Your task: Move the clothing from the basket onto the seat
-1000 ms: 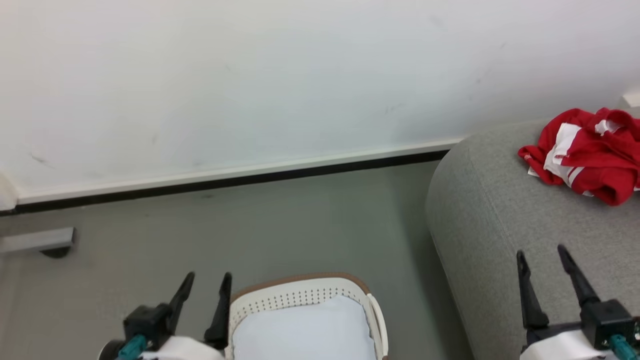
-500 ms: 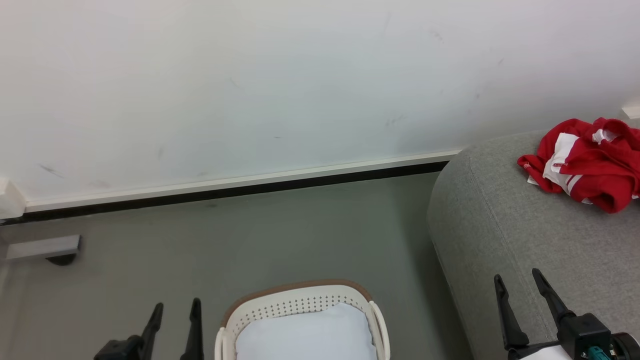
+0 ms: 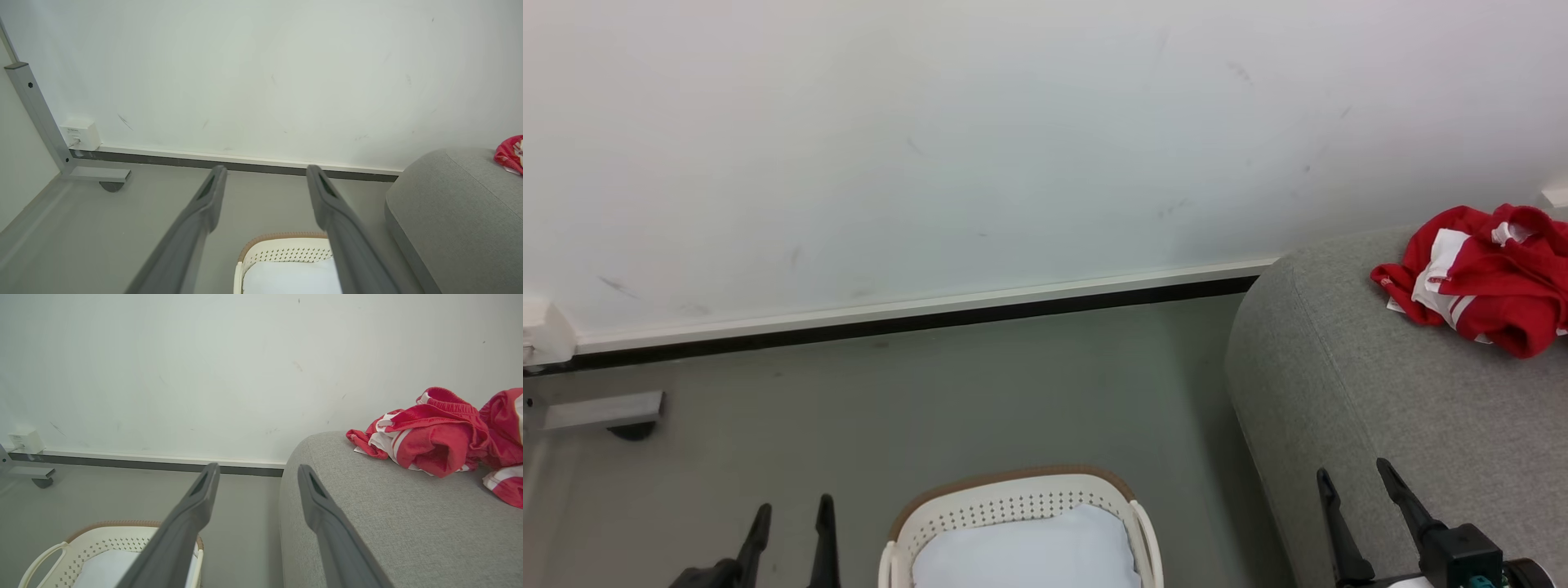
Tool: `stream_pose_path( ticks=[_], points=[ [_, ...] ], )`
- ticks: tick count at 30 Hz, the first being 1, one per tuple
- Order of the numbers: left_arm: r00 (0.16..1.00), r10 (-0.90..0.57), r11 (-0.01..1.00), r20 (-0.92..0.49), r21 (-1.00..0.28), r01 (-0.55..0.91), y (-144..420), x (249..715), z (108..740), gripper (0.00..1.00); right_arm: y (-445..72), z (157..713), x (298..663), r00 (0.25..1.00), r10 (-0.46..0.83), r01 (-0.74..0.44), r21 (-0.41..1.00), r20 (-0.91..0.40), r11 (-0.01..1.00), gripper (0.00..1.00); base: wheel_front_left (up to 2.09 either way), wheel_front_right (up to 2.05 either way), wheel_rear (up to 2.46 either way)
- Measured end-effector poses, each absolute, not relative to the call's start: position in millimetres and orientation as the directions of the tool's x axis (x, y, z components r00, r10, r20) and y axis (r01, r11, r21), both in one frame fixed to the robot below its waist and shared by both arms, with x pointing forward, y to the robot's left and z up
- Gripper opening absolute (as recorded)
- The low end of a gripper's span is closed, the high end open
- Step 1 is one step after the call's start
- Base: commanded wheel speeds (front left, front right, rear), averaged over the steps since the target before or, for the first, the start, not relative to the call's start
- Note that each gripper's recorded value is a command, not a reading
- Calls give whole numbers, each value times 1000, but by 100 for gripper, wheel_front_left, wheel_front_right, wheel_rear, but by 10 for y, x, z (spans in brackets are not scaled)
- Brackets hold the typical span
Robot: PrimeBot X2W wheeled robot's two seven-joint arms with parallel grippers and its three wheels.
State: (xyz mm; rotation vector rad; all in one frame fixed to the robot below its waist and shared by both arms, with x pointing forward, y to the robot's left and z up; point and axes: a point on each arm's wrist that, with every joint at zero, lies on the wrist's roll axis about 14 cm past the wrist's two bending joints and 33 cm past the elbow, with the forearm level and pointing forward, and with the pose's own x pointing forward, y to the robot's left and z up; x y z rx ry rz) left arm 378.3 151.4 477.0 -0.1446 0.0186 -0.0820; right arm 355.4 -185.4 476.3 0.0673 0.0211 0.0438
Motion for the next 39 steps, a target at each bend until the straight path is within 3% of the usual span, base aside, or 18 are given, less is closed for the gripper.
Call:
stream_pose_path(
  ticks=[39],
  points=[
    [998, -62, 987, -30, -149, 57, 1622, 3658, 4706, 100, -1725, 4694, 3579, 996, 81, -77, 88, -40, 993, 100, 0, 0, 0]
  ],
)
